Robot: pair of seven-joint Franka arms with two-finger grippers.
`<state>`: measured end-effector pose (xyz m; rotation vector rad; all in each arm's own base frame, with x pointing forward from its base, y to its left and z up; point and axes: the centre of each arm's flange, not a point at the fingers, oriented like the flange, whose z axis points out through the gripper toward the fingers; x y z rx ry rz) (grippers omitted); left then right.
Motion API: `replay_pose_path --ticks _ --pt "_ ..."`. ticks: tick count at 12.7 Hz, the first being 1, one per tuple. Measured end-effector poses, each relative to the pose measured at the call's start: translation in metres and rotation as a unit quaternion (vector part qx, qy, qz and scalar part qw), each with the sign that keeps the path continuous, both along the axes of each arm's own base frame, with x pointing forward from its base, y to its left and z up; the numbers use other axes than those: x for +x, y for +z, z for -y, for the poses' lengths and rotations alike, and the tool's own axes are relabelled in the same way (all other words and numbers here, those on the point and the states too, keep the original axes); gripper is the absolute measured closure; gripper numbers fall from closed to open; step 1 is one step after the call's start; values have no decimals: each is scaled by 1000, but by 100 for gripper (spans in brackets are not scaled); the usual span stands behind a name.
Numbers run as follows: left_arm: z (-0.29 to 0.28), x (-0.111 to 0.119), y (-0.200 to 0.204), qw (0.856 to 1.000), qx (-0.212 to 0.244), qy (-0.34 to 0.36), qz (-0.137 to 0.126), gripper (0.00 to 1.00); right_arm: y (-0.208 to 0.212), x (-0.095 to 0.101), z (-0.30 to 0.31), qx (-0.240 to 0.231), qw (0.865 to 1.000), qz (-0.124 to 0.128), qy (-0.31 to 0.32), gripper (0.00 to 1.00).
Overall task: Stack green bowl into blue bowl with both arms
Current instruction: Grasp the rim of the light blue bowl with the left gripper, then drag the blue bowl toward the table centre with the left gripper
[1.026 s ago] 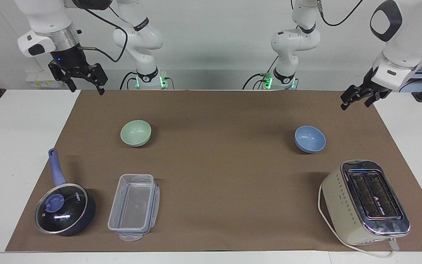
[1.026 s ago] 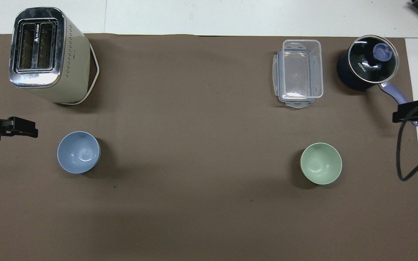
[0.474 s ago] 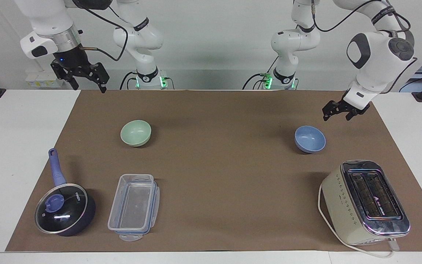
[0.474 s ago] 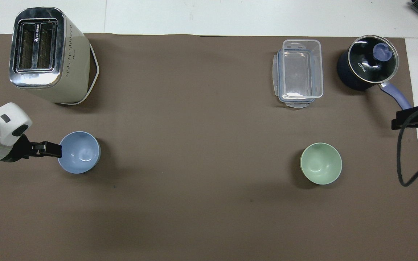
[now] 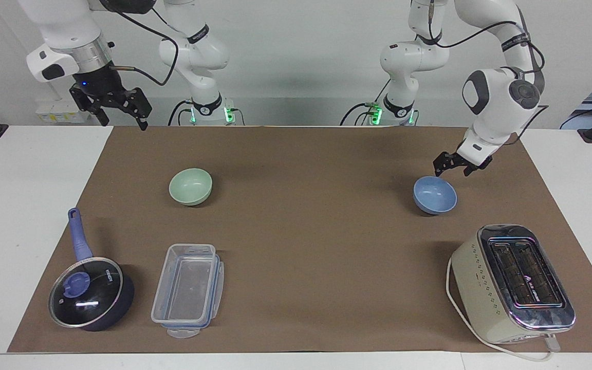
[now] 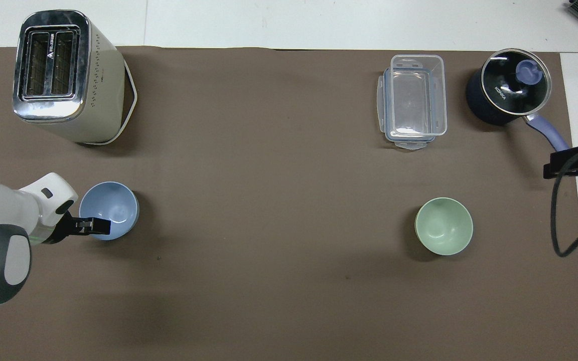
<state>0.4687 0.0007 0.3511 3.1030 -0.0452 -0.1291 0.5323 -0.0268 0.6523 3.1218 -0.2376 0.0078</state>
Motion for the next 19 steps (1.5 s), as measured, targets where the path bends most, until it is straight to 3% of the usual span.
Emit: replay_pose_path --ticks 3,7,11,15,19 --pt "5 -8 -12 1000 -2 -11 -6 40 1 1 0 0 1000 5 0 0" --pt "5 0 8 1000 -6 -18 -9 95 1 1 -1 0 1000 7 1 0" --pt "16 22 83 999 -38 -13 -10 97 1 1 -1 0 1000 7 1 0" --pt "51 22 89 998 -47 -39 -12 97 2 1 -1 0 1000 7 0 0" --pt "171 -2 89 999 -36 -33 -15 97 2 1 -1 0 1000 7 0 0"
